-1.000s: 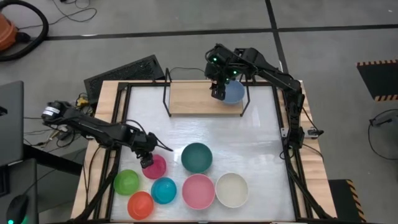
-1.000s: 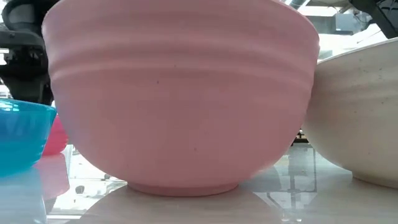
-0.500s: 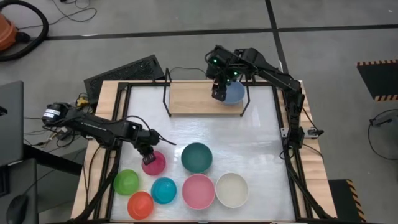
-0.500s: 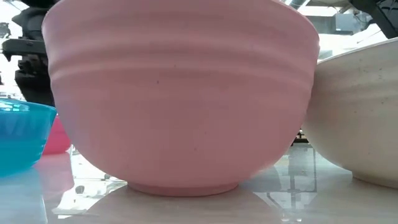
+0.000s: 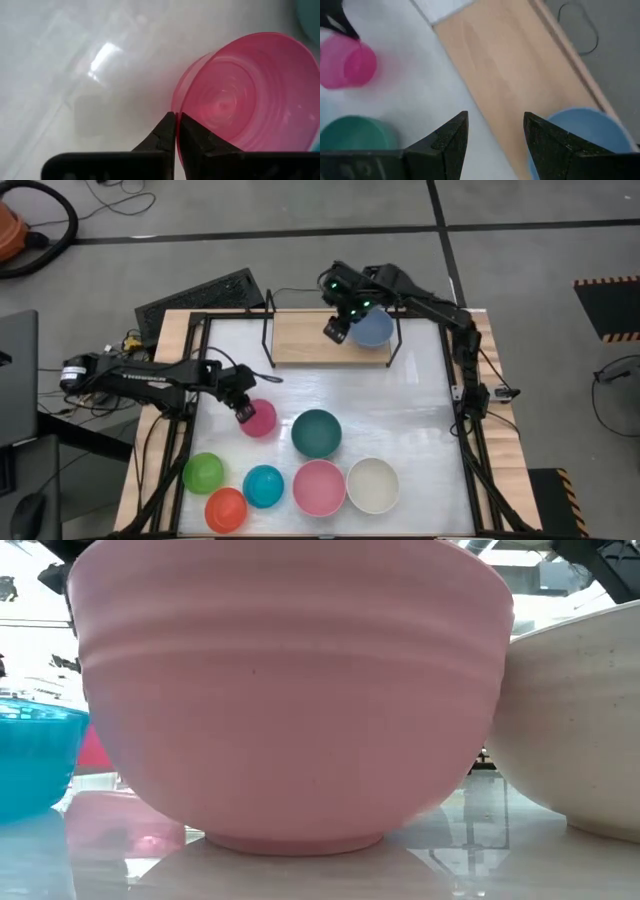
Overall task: Place and stack bowls onto a shelf
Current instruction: Put the small pink bowl on the shelf
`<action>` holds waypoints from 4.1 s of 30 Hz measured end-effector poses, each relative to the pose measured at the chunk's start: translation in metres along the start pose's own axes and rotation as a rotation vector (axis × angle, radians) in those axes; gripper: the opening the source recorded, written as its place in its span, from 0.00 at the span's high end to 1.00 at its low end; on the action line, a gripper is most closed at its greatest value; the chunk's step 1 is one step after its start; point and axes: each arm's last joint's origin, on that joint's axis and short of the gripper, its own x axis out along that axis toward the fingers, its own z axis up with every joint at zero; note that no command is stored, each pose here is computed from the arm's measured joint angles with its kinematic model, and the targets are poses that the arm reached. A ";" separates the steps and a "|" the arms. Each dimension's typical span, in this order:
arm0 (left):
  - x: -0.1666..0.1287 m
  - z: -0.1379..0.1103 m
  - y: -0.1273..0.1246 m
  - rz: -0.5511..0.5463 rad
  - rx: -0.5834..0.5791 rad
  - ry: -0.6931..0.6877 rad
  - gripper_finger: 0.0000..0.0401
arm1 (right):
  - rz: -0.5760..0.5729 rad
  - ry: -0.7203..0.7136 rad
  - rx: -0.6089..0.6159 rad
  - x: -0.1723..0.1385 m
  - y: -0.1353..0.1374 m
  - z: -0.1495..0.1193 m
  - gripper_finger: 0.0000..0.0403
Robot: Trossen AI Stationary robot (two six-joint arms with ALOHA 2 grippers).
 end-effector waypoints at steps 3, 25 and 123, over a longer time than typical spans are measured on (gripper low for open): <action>-0.003 0.003 0.004 0.009 0.015 -0.027 1.00 | 0.010 0.018 -0.025 0.026 0.012 0.005 0.46; -0.008 0.039 0.013 0.036 -0.212 -0.389 1.00 | 0.091 -0.006 -0.186 0.103 0.128 -0.007 0.46; -0.119 0.008 0.005 -0.224 0.007 -0.998 0.50 | -0.017 -0.138 0.369 0.194 -0.030 0.044 0.94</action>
